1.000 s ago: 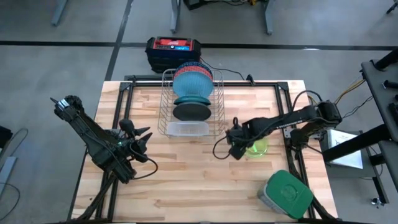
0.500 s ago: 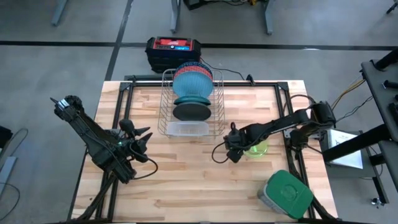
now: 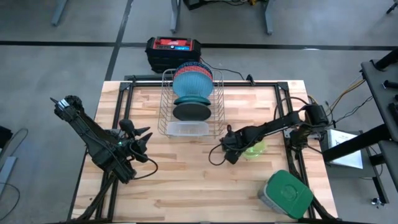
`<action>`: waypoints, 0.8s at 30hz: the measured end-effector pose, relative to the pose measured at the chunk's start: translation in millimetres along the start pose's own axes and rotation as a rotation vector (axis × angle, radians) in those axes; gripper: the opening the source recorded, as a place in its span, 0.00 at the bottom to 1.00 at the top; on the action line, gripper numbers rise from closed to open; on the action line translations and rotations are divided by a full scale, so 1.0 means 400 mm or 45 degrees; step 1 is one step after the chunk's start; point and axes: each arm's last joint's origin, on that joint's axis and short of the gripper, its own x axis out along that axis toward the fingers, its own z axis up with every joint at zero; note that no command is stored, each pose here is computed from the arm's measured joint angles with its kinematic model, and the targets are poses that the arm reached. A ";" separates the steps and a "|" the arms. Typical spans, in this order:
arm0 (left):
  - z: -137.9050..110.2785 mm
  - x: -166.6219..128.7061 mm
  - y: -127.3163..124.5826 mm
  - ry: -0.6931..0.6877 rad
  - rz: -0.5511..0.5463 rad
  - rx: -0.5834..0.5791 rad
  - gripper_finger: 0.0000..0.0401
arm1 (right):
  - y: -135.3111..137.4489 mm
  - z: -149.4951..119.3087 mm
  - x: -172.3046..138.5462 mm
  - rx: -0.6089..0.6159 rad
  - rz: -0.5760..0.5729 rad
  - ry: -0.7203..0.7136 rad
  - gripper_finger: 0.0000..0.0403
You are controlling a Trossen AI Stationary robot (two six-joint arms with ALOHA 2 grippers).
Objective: Sort dishes
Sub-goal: Put the transparent green plate into the dish rack
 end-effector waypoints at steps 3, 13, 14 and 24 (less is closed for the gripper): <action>0.000 0.000 0.000 0.000 0.000 -0.001 0.28 | 0.035 0.022 -0.018 -0.075 0.131 -0.091 0.23; 0.000 0.000 0.000 -0.001 0.000 -0.002 0.28 | 0.150 0.059 -0.120 -0.295 0.488 -0.307 0.12; 0.000 0.000 0.000 -0.001 0.000 -0.002 0.28 | 0.156 0.060 -0.131 -0.305 0.494 -0.313 0.12; 0.000 0.000 0.000 -0.001 -0.001 -0.003 0.28 | 0.081 0.082 -0.174 -0.125 0.014 -0.287 0.22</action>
